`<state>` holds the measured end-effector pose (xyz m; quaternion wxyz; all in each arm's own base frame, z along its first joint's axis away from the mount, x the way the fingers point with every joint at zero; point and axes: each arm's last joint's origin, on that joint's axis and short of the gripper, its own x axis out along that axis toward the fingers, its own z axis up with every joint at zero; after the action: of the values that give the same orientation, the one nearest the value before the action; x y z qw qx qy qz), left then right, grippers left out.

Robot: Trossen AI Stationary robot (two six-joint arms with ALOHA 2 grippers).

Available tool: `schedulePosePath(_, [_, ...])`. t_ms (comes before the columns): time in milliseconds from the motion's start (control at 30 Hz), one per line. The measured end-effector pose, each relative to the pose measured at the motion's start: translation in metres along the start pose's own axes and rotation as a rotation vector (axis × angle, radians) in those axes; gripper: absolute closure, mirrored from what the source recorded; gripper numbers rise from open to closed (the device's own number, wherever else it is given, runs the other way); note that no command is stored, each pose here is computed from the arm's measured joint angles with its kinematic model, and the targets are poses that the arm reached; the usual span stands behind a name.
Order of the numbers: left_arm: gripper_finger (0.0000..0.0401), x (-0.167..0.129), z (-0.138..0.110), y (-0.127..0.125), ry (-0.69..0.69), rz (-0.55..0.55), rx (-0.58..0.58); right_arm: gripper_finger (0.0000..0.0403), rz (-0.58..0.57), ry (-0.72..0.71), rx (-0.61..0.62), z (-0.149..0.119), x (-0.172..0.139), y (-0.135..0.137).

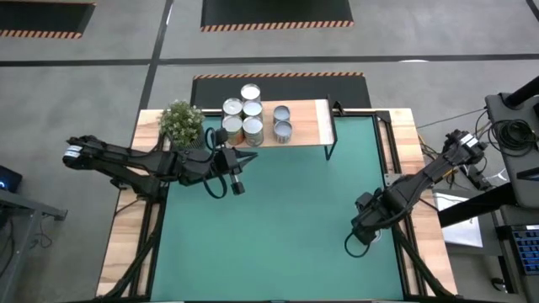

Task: Pick and place cans onto a shelf
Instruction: Put the big canned mixed fruit on the shelf

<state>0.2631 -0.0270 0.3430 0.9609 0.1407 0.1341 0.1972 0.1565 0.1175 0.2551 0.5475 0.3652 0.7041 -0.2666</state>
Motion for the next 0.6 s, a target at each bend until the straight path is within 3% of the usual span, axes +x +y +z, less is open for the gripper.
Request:
schedulePosePath(133, [0.0401, 0.0, 0.0, 0.0, 0.0, 0.0, -0.001, 0.0037, -0.023, -0.024, -0.03, -0.001, 0.005, 0.005])
schedulePosePath(600, [0.0401, 0.0, 0.0, 0.0, 0.002, 0.0, 0.0, 0.0033, -0.055, -0.077, -0.045, 0.001, 0.021, 0.016])
